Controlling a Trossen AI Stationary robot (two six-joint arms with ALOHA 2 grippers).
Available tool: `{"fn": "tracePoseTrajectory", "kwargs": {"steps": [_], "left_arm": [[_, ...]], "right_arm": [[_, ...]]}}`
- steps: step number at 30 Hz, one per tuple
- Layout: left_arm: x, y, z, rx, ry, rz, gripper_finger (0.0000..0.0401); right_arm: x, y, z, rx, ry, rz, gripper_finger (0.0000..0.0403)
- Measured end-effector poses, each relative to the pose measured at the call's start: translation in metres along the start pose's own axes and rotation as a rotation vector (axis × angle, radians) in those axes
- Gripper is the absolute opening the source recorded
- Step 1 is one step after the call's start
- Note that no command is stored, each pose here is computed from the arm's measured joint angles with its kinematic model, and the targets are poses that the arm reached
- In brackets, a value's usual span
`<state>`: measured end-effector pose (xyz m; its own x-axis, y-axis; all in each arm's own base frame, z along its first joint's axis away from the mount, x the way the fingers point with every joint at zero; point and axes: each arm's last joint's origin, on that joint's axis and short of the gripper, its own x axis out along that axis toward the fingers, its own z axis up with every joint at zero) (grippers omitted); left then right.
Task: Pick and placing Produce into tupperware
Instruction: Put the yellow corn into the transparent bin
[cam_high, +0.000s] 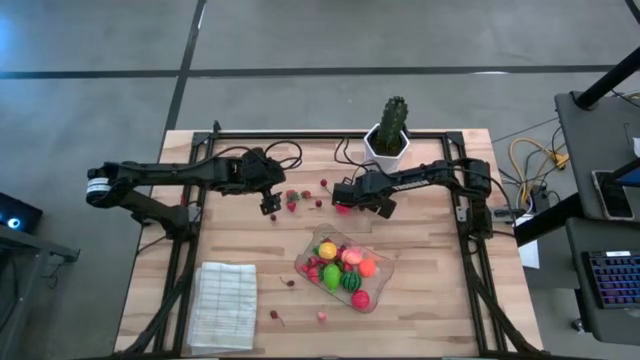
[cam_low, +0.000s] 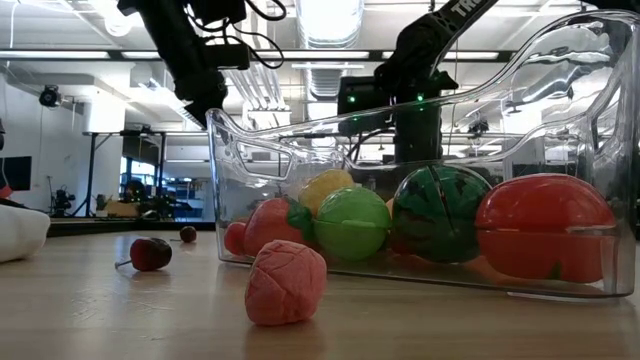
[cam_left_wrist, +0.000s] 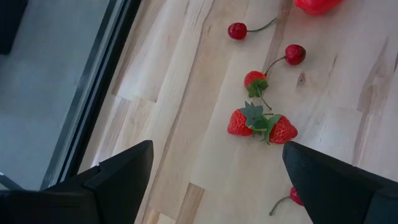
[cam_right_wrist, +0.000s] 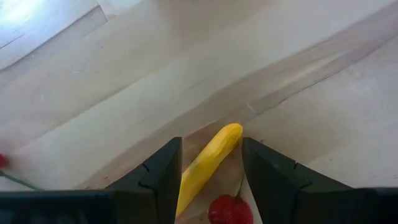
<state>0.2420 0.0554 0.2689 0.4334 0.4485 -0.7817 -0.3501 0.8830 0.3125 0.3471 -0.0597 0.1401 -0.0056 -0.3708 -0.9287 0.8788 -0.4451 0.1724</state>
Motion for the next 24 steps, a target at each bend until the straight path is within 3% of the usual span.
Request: {"fn": "tracePoseTrajectory", "kwargs": {"steps": [13, 24], "left_arm": [[0.0, 0.0, 0.0, -0.001, 0.0, 0.0, 0.0342], [0.0001, 0.0, 0.0001, -0.001, 0.0, 0.0, 0.0342]], "right_arm": [[0.0044, -0.0014, -0.0019, -0.037, 0.02, 0.015, 0.0156], [0.0041, -0.001, -0.0021, -0.054, 0.025, 0.017, 0.0088]]}}
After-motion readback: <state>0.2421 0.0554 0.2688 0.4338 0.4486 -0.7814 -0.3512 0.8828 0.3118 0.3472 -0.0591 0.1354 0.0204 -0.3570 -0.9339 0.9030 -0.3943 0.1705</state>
